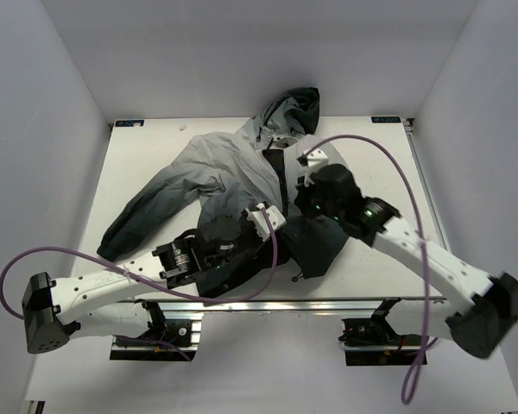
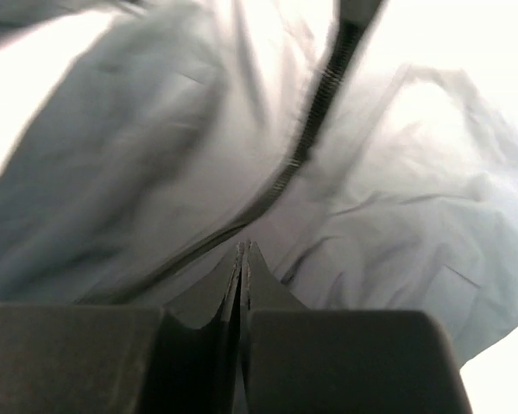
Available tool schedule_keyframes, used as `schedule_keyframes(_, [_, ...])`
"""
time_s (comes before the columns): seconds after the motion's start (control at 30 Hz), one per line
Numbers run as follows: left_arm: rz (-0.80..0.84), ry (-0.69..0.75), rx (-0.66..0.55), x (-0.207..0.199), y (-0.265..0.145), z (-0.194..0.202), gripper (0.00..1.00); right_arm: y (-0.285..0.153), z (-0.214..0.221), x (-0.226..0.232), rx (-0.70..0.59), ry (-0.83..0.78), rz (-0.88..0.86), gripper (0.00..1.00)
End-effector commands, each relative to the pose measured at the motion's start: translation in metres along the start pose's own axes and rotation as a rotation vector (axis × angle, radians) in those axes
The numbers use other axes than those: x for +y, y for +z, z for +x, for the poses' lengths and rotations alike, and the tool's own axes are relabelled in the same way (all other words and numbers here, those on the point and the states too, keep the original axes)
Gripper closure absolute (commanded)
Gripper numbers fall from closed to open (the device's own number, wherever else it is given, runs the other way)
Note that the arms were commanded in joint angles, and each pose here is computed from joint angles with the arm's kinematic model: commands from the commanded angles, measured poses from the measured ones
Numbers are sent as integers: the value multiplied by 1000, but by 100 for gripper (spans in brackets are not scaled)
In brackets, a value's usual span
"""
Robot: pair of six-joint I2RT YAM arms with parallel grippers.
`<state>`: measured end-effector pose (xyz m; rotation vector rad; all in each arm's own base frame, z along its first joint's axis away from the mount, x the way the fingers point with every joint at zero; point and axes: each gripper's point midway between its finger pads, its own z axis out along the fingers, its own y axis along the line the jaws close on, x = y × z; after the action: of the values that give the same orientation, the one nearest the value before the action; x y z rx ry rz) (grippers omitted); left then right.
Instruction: Zip up the jacket
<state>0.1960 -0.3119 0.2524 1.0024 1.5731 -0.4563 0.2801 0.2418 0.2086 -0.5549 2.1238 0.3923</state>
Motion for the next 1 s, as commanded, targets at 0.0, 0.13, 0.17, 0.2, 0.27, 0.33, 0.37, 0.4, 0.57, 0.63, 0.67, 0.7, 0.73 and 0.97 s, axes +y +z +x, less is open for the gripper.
schedule_keyframes(0.0, [-80,-95,-9,6,7,11,100,-39,-21,30,-162,9,-205,100])
schedule_keyframes(0.13, [-229,-146,-34,25,13,23,100,-50,6,49,-118,38,-334,99])
schedule_keyframes(0.17, [-236,-153,-74,27,15,16,100,-50,11,50,-107,44,-345,95])
schedule_keyframes(0.2, [-231,-134,-78,26,16,19,100,-46,20,50,-85,54,-346,91])
schedule_keyframes(0.27, [-202,-130,-101,21,18,11,100,-44,24,51,-74,67,-350,91])
schedule_keyframes(0.33, [-158,-131,-98,15,21,2,100,-40,27,48,-66,81,-327,89])
schedule_keyframes(0.37, [-128,-124,-48,9,20,11,100,-40,27,48,-65,90,-324,88])
schedule_keyframes(0.4, [-109,-132,-35,6,20,7,100,-40,29,47,-62,94,-321,84])
schedule_keyframes(0.57, [0,-209,121,-18,7,37,100,-45,37,49,-44,63,-343,58])
schedule_keyframes(0.63, [14,-221,112,-20,2,40,100,-57,45,64,-50,-23,-468,49])
schedule_keyframes(0.67, [18,-228,100,-20,1,39,100,-64,44,67,-87,-97,-507,43])
schedule_keyframes(0.7, [22,-229,84,-21,0,36,100,-69,43,71,-114,-133,-539,37])
schedule_keyframes(0.73, [24,-230,52,-20,-1,30,100,-72,48,74,-119,-156,-573,27])
schedule_keyframes(0.97, [-21,-212,30,-10,4,16,100,-90,43,81,-164,-277,-647,11])
